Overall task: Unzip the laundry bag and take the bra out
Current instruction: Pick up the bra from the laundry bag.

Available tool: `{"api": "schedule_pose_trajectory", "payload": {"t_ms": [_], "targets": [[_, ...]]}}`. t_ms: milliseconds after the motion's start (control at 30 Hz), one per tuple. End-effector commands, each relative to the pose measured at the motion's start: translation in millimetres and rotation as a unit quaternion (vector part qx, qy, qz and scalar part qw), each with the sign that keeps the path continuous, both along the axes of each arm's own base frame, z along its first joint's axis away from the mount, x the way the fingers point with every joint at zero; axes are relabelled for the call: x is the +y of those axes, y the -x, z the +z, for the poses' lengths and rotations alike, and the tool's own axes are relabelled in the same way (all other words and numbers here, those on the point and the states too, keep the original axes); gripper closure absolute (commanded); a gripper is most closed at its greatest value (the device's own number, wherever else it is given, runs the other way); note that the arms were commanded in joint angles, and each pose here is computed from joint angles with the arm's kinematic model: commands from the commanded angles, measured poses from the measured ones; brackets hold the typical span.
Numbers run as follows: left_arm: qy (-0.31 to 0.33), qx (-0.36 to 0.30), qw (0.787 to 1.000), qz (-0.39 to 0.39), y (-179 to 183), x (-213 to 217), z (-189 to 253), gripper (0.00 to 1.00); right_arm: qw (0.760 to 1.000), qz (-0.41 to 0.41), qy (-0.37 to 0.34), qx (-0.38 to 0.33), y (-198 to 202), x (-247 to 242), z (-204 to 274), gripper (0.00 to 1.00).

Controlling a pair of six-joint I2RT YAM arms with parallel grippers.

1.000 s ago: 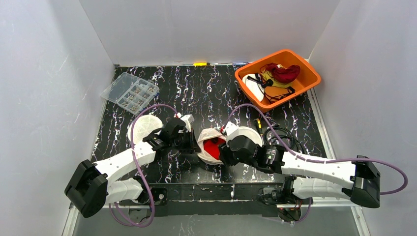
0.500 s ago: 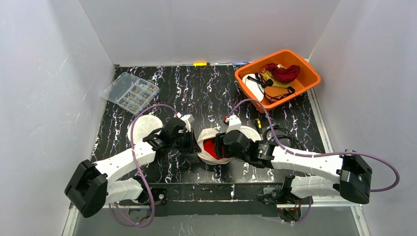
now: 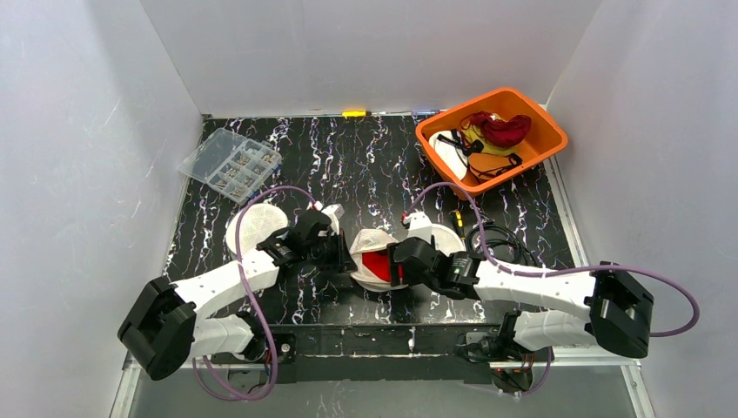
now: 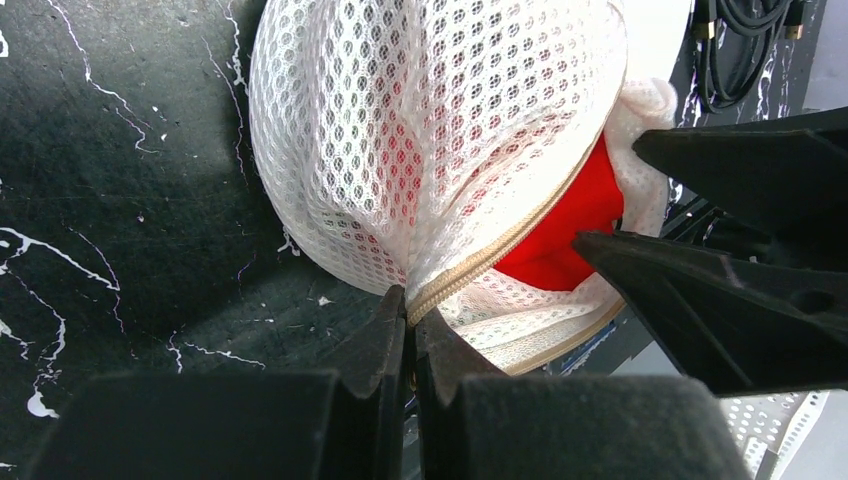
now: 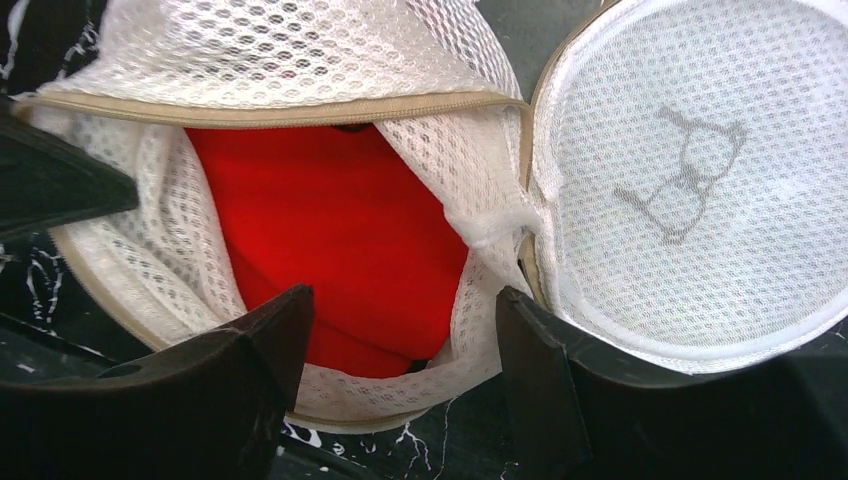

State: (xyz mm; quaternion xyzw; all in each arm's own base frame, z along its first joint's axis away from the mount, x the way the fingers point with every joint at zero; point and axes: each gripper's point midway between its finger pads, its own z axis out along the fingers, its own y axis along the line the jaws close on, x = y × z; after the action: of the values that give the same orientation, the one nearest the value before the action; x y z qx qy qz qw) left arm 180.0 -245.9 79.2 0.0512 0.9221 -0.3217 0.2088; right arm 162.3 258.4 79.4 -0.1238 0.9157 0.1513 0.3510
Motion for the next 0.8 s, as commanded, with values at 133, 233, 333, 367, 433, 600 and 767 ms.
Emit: {"api": "schedule_pose_trajectory", "payload": {"t_ms": [133, 233, 333, 367, 433, 600, 767], "targets": [[0.004, 0.002, 1.0, -0.006, 1.6, -4.5, 0.7, 1.0, 0.989, 0.051, -0.119, -0.072, -5.3, 27.9, 79.6, 0.24], [0.007, 0.003, 1.0, -0.004, 0.3, -6.4, 1.4, 1.0, 0.988, 0.095, -0.114, -0.049, 2.9, 45.7, 81.1, 0.25], [0.01, 0.007, 1.0, -0.003, -0.4, -8.4, 0.8, 1.0, 0.99, 0.103, -0.097, -0.023, 6.0, 53.1, 65.2, 0.28], [0.011, 0.008, 1.0, -0.001, -0.9, -8.9, 1.0, 1.0, 0.991, 0.097, -0.09, -0.013, 6.4, 53.1, 57.8, 0.28], [0.013, 0.011, 1.0, -0.001, -0.6, -10.5, 1.1, 1.0, 0.995, 0.077, -0.065, 0.003, 4.5, 47.7, 41.7, 0.29], [0.015, 0.014, 1.0, -0.003, -0.4, -12.3, 0.9, 1.0, 0.999, 0.024, -0.011, 0.038, 2.3, 21.4, 4.5, 0.27], [0.013, 0.017, 1.0, -0.003, 0.2, -11.8, -2.4, 1.0, 0.999, -0.019, 0.014, 0.027, -2.7, -4.4, -3.7, 0.24]]}}
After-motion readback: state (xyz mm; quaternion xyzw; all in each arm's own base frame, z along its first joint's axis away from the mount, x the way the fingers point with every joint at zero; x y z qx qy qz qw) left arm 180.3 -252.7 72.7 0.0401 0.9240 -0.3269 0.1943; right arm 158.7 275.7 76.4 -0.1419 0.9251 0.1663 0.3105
